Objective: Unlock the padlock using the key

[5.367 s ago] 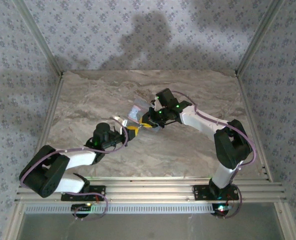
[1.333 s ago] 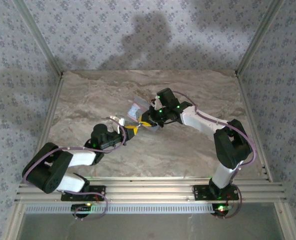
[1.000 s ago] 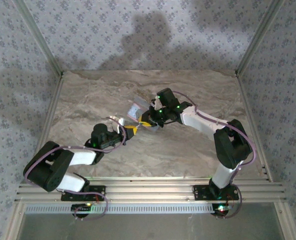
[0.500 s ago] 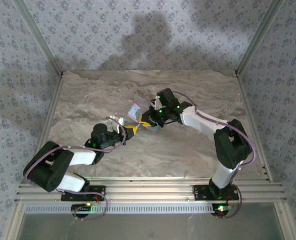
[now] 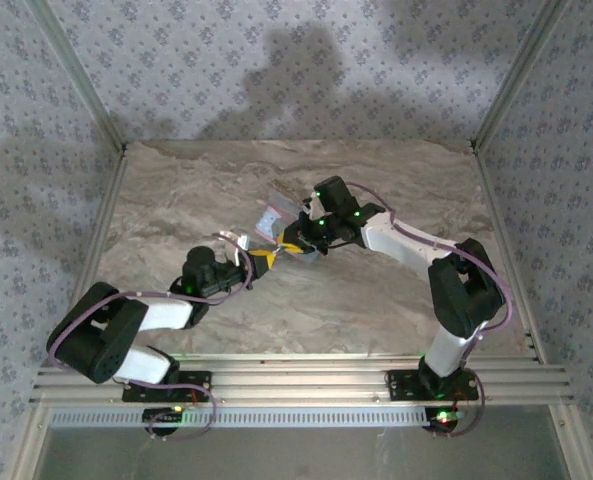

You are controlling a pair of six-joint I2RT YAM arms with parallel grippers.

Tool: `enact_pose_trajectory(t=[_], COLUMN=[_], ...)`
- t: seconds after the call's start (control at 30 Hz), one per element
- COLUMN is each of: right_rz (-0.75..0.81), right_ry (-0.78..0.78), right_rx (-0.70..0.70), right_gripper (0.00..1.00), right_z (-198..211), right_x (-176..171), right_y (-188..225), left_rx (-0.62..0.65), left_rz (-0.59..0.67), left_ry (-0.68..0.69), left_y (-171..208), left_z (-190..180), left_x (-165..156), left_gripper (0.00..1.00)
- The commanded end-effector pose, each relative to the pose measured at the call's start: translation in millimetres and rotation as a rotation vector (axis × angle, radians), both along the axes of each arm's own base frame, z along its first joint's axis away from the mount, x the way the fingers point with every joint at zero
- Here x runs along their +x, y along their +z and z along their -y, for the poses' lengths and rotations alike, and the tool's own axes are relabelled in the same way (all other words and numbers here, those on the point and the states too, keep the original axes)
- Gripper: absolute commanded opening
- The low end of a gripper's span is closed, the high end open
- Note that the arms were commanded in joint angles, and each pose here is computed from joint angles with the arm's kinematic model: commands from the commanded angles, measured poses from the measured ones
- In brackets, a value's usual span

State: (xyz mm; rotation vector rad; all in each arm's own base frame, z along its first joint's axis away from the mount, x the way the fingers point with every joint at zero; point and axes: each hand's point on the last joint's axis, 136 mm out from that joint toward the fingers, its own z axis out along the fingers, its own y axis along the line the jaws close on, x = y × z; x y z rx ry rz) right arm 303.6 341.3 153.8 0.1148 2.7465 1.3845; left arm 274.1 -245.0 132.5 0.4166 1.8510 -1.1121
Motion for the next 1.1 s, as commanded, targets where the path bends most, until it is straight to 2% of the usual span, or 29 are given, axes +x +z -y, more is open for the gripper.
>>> enact_pose_trajectory(t=[0.0,0.67,1.07], right_rz=[0.022,0.024,0.033], right_ry=[0.022,0.026,0.038], right_rx=[0.044,0.045,0.03], right_gripper=[0.0,0.0,0.0], right_z=[-8.9,-10.4,-6.7], right_x=[0.4,-0.8,0.2], right_y=[11.5,11.9,17.4], left_rx=[-0.042,-0.052,-0.017], left_rz=[0.054,0.053,0.034], left_ry=[-0.011,-0.03,-0.053], left_y=[19.2,19.6,15.6], left_z=[3.9,8.0,9.6], left_x=[5.6,7.0,2.0], left_gripper=[0.0,0.0,0.0])
